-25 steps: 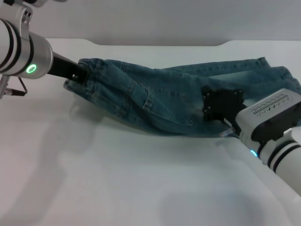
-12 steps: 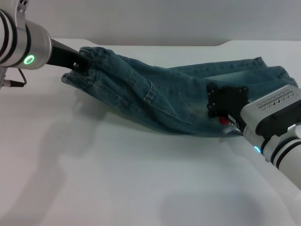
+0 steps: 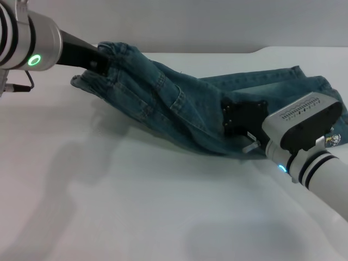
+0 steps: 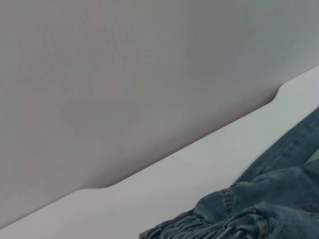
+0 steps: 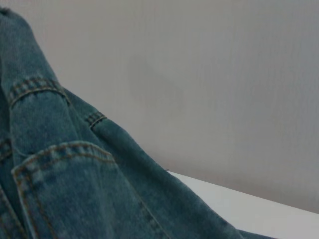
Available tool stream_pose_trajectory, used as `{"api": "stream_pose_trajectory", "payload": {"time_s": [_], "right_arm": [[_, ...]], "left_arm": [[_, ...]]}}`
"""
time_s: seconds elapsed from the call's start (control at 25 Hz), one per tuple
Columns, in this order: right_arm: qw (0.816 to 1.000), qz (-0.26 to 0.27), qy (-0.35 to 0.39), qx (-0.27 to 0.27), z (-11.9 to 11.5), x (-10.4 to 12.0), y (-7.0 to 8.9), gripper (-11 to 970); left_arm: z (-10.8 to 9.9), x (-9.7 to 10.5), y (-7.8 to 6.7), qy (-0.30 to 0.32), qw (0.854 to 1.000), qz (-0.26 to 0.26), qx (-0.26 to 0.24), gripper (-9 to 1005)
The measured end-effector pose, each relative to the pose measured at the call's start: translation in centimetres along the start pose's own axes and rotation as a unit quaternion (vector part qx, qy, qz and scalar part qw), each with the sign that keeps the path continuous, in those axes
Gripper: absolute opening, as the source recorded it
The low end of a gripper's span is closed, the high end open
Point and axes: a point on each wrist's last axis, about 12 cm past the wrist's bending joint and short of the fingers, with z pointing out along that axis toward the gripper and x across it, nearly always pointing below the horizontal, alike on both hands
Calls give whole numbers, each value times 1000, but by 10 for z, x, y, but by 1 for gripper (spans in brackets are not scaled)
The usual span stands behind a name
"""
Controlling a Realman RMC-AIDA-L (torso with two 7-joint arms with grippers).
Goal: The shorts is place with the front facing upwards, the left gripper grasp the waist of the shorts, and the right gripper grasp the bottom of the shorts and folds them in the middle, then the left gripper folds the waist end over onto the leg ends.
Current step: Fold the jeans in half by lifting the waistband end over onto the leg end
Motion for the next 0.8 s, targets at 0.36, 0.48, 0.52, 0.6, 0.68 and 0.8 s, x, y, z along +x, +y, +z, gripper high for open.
{"api": "stream_pose_trajectory", "payload": {"time_s": [0.36,0.48,0.52,0.6,0.68,0.8], "right_arm": [[999,2,8,-50,8,-4,19,-1],[998,4,8,-65,9,-5,26,-1],[998,4,9,-69,9,-5,28,-1],[997,3,8,-76,10,-6,31,-1],[997,5,9,-79,11,-6,32,-1],[996,9,10,-87,11,-7,35,-2]], "left_arm": [[-10,-8,-7,-27,999,6,15,44],[-14,-11,-8,-35,999,9,16,44],[-15,-12,-9,-39,999,11,16,44],[-16,-13,-10,-41,999,13,17,44],[-18,-14,-12,-45,999,17,18,44],[-21,-16,-14,-53,998,19,20,44]]}}
